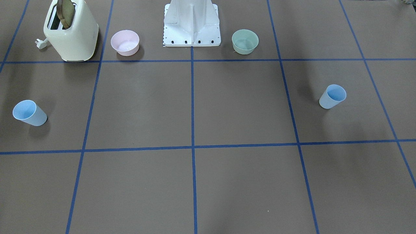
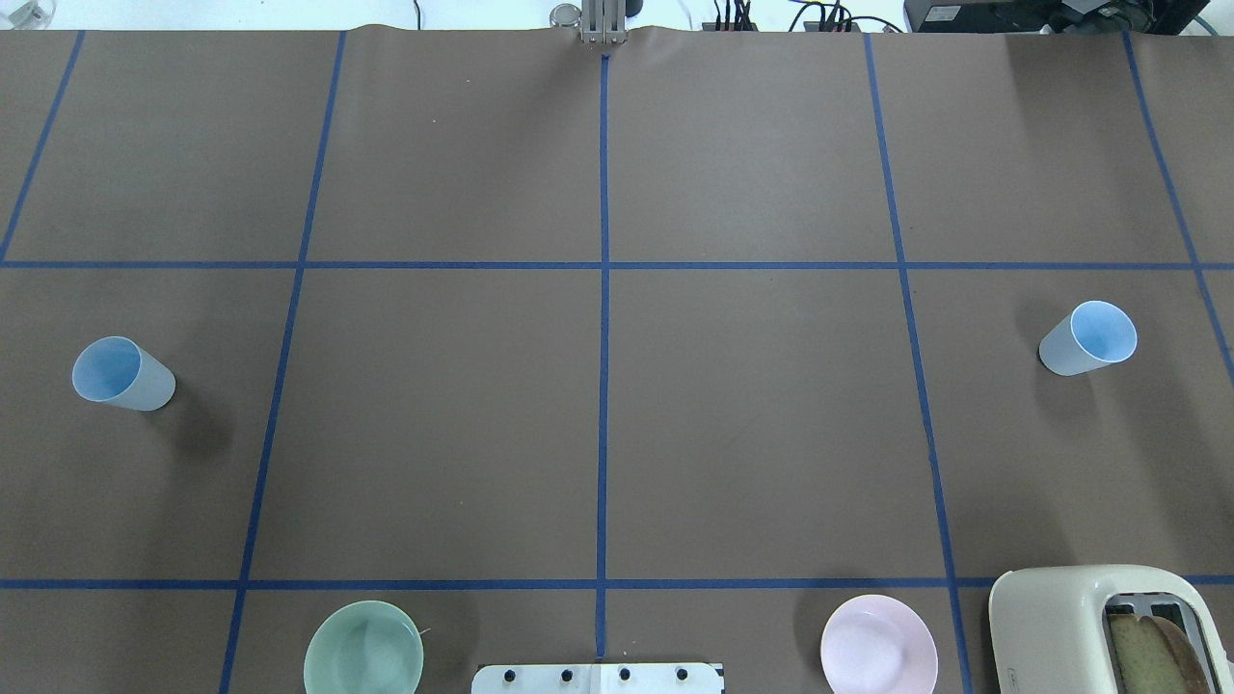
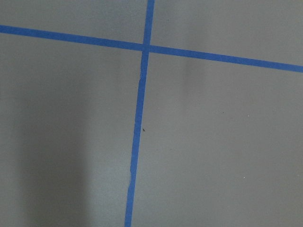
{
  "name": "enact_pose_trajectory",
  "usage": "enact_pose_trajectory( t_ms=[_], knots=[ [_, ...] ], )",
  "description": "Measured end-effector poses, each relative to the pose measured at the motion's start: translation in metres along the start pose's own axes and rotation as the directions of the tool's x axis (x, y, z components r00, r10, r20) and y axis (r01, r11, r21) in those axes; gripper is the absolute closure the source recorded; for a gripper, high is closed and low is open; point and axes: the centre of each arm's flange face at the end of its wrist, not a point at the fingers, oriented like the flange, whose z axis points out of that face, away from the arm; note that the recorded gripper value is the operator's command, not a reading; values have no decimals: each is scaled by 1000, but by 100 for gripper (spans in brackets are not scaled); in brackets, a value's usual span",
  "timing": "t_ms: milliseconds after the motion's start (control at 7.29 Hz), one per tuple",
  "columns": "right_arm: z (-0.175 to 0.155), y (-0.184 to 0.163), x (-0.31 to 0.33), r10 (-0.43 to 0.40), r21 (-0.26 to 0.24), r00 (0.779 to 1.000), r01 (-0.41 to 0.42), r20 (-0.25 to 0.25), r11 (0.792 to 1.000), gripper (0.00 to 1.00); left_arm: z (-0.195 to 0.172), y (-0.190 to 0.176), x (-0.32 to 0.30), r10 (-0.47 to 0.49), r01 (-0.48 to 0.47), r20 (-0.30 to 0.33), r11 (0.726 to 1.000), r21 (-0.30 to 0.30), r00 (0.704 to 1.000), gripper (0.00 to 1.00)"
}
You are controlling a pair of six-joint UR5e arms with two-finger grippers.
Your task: Stack blue cups with both arms
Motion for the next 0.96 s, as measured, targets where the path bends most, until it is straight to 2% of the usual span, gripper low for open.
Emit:
enact_pose_trajectory(
  t_ms=[411,685,960],
  knots=[
    [-3,-1,-2,-4,6,1000,4,3,1000,0,-2,0,2,4,-4,0,1000,3,1000,1],
    [-17,-2,-13,-24,33,1000,23,14,999,0,-7,-2,7,14,-14,2,1000,14,1000,1],
    [-31,-13,-23,-49,69,999,48,13,996,0,-23,-10,20,59,-60,12,996,67,998,1]
  ],
)
